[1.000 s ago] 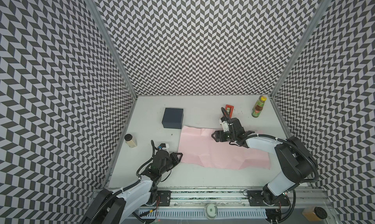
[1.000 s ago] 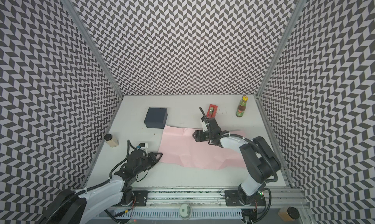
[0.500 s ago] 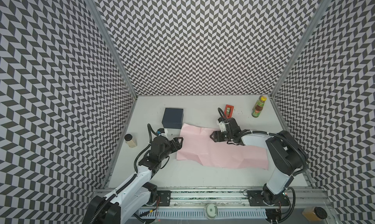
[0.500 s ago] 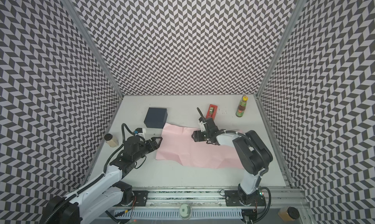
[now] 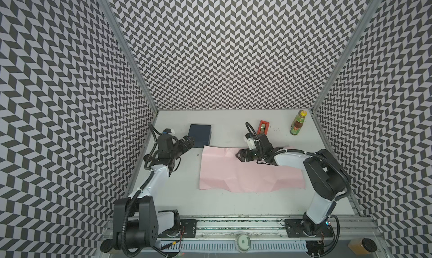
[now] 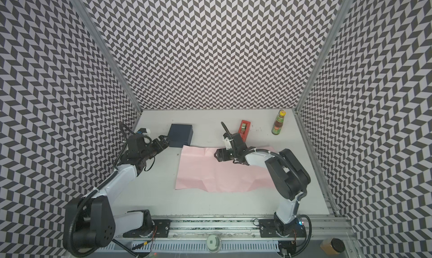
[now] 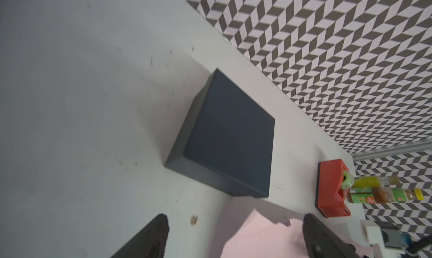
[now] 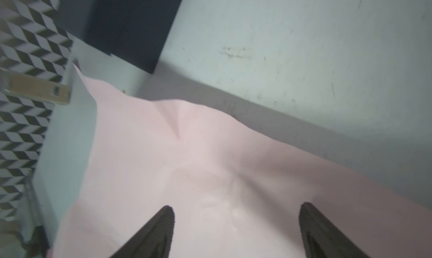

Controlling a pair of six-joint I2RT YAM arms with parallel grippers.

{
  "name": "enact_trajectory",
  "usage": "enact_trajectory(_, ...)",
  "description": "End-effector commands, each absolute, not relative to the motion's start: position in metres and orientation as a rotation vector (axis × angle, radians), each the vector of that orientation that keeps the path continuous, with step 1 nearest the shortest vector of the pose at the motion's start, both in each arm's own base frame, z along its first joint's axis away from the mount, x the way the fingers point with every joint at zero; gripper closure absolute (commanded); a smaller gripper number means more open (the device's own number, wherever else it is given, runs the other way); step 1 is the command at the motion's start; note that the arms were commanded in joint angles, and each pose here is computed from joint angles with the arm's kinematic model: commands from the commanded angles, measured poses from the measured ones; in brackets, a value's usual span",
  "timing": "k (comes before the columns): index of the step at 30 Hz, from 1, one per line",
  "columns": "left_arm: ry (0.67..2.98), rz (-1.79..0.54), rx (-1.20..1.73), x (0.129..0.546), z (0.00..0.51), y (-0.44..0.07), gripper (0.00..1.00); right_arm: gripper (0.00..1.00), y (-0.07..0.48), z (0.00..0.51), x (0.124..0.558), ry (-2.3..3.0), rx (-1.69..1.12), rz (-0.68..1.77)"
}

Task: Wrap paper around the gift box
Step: 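Grasp the navy box with the left gripper while the right gripper grasps its other end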

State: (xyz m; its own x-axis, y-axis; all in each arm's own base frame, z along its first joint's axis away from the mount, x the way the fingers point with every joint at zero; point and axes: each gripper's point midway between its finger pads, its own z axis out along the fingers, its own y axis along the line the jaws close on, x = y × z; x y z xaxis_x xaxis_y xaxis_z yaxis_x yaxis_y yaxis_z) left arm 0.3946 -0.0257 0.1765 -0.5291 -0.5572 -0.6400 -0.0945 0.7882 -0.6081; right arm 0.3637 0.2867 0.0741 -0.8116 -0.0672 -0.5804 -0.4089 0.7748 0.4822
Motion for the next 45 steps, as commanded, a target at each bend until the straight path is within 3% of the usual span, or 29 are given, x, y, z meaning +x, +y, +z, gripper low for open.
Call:
enact_trajectory(1,2.099,-0.562,-0.388,0.42,0.19,-0.012,0.06,0.05,0.323,0.15,0.386,2.172,-0.327,0.998)
enact_trajectory(7,2.226,-0.511,-0.32,0.468,0.159,0.003,0.06,0.04,0.392,0.159,0.405,2.144,-0.261,1.161)
enact_trajectory(14,2.32,-0.642,-0.184,0.5,0.126,-0.008,0.07,0.07,0.445,0.135,0.439,2.173,-0.159,1.266)
enact_trajectory(21,2.381,-0.728,-0.151,0.5,0.101,-0.018,0.09,0.07,0.477,0.108,0.446,2.208,-0.168,1.272)
enact_trajectory(32,2.412,-0.903,-0.166,0.497,0.077,-0.037,0.27,0.12,0.504,0.088,0.464,2.222,-0.186,1.258)
enact_trajectory(37,2.394,-0.976,-0.152,0.494,0.084,-0.048,0.37,0.21,0.513,0.098,0.462,2.188,-0.225,1.272)
enact_trajectory(45,2.344,-1.019,-0.155,0.484,0.106,-0.063,0.41,0.35,0.517,0.135,0.461,2.111,-0.29,1.287)
